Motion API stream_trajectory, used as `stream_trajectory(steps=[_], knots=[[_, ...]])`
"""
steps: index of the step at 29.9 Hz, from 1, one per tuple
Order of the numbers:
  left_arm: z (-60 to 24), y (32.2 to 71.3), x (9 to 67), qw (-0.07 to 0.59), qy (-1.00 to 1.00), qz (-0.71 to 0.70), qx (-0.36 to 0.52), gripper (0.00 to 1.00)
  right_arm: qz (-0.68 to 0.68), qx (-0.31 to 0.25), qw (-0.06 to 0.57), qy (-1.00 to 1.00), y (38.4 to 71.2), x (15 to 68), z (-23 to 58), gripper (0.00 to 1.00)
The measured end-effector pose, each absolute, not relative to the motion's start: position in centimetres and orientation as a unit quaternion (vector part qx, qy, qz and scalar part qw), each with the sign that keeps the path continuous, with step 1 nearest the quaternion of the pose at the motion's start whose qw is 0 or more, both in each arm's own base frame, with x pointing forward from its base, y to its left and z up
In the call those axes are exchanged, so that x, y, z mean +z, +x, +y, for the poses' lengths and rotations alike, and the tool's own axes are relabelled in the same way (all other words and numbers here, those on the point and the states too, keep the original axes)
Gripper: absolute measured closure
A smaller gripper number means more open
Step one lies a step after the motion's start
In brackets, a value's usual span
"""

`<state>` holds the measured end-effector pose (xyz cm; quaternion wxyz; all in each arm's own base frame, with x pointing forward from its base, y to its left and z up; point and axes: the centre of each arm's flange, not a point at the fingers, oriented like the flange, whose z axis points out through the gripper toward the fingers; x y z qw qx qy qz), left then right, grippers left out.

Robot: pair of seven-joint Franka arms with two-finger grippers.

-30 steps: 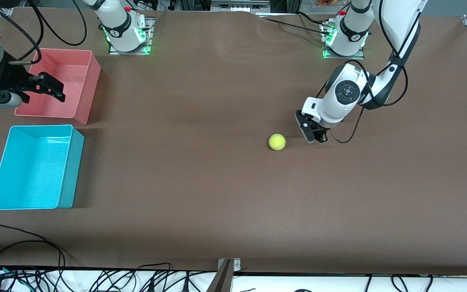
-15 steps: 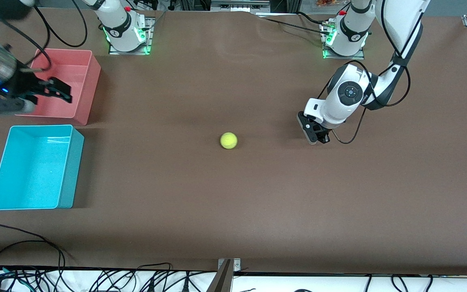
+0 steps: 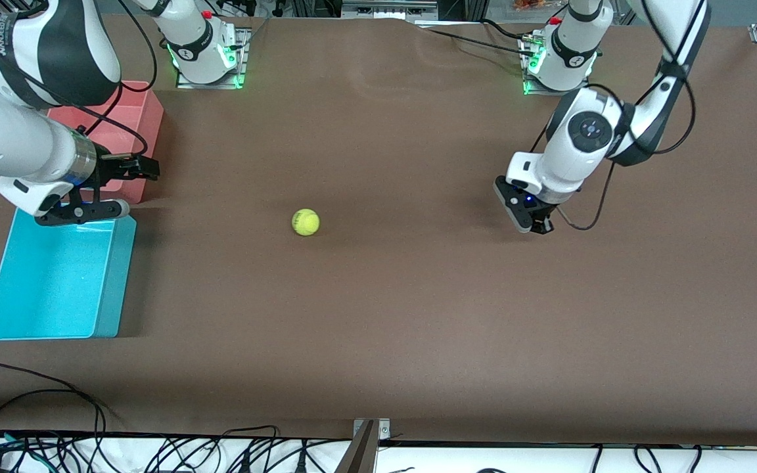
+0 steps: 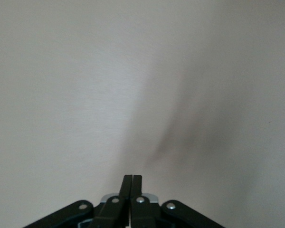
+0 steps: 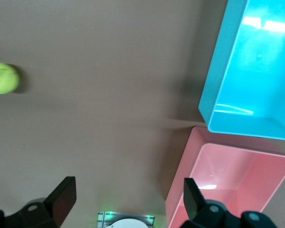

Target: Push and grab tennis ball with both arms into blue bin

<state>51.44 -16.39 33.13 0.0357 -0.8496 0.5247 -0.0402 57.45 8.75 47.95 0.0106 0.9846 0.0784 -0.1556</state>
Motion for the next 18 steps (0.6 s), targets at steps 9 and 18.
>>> stream_trajectory(steps=[9, 18], knots=[[-13.0, 50.1, 41.5, 0.07, -0.871, 0.485, -0.043, 0.12, 0.108, -0.182, 0.01, 0.977, 56.6, 42.1, 12.3, 0.0], [-11.7, 49.9, 48.7, 0.075, -0.908, 0.413, -0.007, 0.0, 0.109, -0.164, 0.009, 0.98, 55.5, 35.9, 12.3, 0.0]])
